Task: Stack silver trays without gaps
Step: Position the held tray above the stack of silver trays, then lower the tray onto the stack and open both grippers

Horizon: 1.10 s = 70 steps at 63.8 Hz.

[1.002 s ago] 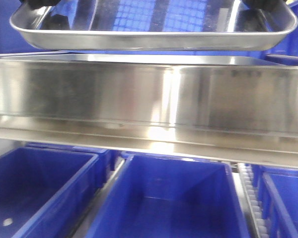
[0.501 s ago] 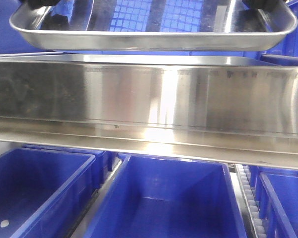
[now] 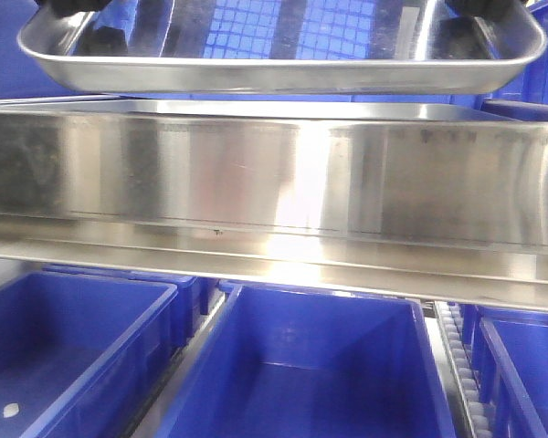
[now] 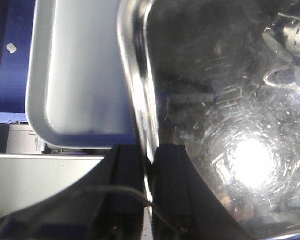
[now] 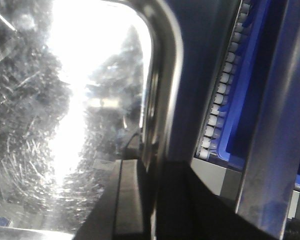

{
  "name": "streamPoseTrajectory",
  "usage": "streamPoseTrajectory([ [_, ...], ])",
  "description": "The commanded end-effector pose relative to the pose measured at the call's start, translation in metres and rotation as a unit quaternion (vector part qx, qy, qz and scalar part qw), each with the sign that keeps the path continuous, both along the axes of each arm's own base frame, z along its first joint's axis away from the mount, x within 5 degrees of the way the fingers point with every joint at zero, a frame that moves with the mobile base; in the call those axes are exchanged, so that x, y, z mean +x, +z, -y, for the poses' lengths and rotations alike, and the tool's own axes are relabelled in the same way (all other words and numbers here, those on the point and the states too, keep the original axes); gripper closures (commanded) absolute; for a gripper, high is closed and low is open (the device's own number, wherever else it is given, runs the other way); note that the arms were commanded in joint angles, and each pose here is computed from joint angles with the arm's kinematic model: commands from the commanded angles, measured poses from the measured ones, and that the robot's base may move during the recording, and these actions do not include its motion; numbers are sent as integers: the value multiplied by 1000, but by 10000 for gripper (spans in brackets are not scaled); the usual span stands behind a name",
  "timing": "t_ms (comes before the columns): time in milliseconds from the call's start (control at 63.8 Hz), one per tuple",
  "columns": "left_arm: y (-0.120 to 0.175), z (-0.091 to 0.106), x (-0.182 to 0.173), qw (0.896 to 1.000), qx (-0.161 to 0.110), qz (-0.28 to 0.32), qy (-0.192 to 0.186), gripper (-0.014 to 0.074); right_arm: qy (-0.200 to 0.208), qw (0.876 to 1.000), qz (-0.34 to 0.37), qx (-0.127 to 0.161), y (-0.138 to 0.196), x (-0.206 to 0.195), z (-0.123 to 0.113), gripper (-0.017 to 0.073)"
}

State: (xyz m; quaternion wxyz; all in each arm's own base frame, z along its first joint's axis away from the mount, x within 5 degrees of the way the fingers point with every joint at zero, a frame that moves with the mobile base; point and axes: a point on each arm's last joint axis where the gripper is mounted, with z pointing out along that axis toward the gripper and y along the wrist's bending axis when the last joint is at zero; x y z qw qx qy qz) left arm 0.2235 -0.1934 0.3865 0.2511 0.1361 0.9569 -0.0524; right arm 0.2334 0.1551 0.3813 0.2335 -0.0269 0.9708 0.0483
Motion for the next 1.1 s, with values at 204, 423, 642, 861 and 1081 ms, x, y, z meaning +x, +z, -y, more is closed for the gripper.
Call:
streamPoseTrajectory([
  [204,17,-9,-10,1000,6,13,-7,642,7,999,42,-1,20,-4,8,503],
  [423,32,-12,-2,998,-1,53,-31,642,6,998,61,16,33,-4,7,503],
  [642,57,-21,32,994,-20,104,-6,642,-23,995,83,40,52,14,14,503],
  [861,35,-14,79,997,8,83,5,642,-57,996,34,63,28,50,14,503],
  [1081,3,-5,104,998,34,49,9,640,-65,997,14,46,2,74,7,503],
])
